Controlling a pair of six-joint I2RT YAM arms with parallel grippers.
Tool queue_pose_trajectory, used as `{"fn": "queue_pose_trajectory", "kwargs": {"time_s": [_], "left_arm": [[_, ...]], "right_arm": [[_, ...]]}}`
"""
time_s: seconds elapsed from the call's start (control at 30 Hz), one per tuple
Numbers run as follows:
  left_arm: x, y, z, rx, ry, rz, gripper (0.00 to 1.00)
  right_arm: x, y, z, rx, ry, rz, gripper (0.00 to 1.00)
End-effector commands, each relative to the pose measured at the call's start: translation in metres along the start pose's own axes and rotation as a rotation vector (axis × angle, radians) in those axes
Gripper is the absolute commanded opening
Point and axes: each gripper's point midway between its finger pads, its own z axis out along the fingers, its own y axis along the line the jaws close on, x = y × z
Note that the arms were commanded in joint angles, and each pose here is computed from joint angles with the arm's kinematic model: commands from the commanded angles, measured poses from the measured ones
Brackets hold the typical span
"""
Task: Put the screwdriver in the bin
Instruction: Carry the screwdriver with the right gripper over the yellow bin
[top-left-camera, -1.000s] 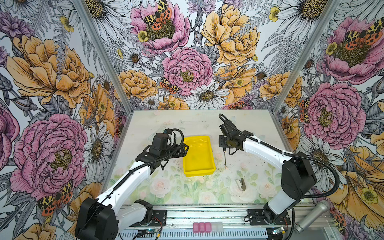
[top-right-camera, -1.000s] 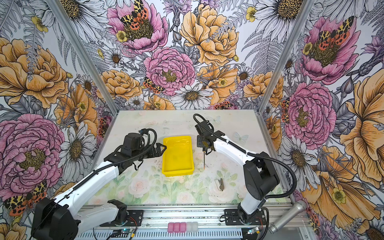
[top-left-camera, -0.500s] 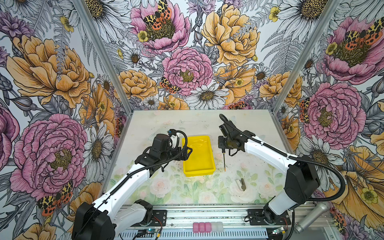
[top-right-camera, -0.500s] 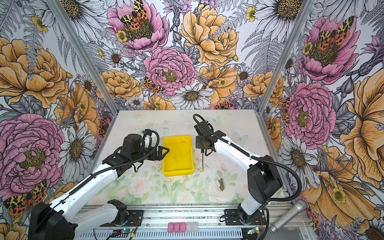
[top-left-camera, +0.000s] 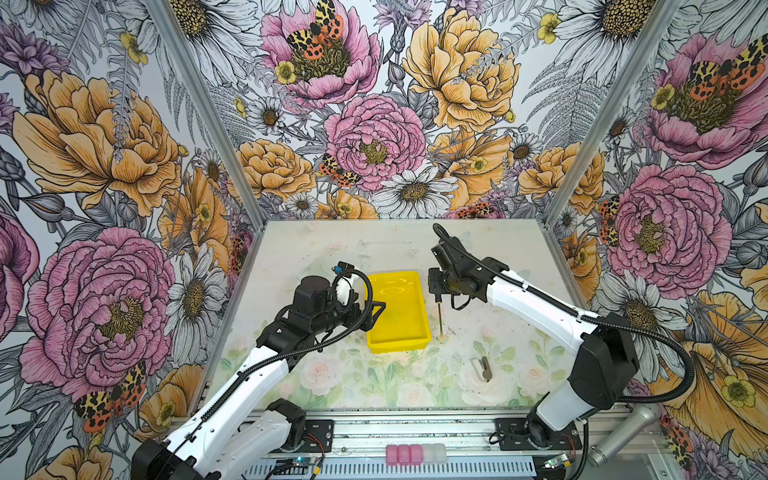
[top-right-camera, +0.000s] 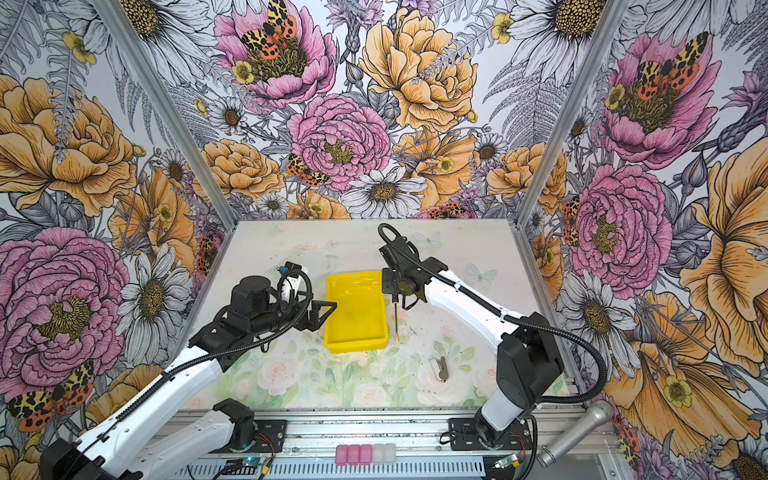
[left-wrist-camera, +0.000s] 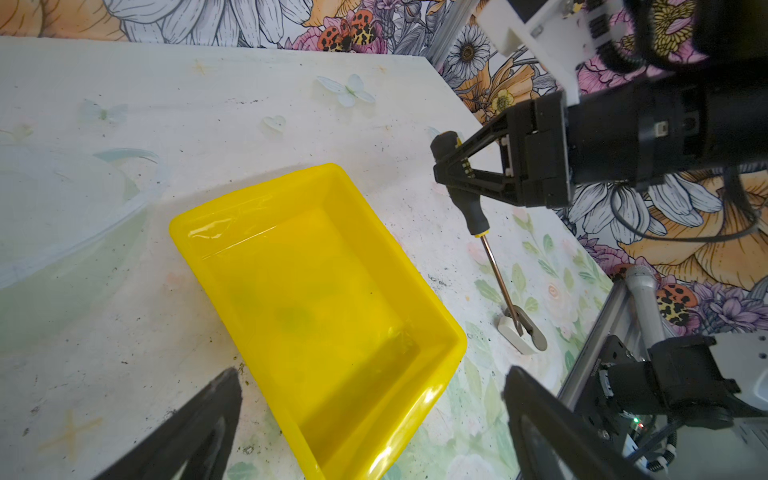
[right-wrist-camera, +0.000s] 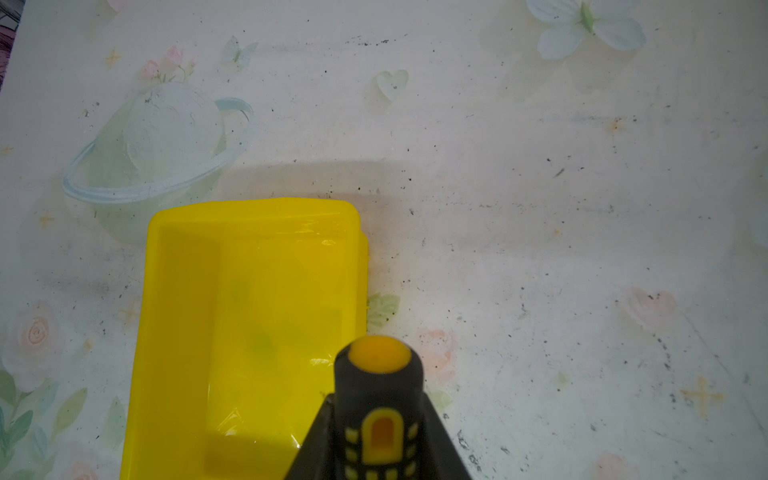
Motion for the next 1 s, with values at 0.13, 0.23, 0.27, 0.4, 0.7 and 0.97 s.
{"fn": "queue_pose_trajectory", "kwargs": {"time_s": [0.13, 0.23, 0.27, 0.4, 0.7, 0.97], "left_arm": [[0.002, -0.037, -0.004, 0.155, -0.005, 0.099, 0.99], [0.001, -0.039, -0.006, 0.157, -0.011, 0.102, 0.99], [0.001, -0.039, -0.006, 0.158, -0.011, 0.101, 0.99], [-0.001, -0.041, -0.007, 0.161, -0.015, 0.087, 0.99], [0.012, -0.035, -0.007, 0.120, -0.024, 0.062, 0.99], [0.009, -0.039, -0.011, 0.131, -0.039, 0.077, 0.98]], "right_arm": [[-0.020, 0.034, -0.012, -0.080, -0.033, -0.013, 0.00], [-0.023, 0.042, -0.011, -0.094, -0.031, -0.023, 0.00], [-0.024, 0.046, -0.011, -0.100, -0.031, -0.030, 0.00], [-0.026, 0.057, -0.009, -0.114, -0.029, -0.048, 0.00], [-0.030, 0.078, 0.002, -0.129, -0.028, -0.072, 0.00], [-0.038, 0.093, 0.005, -0.155, -0.035, -0.095, 0.00]]}}
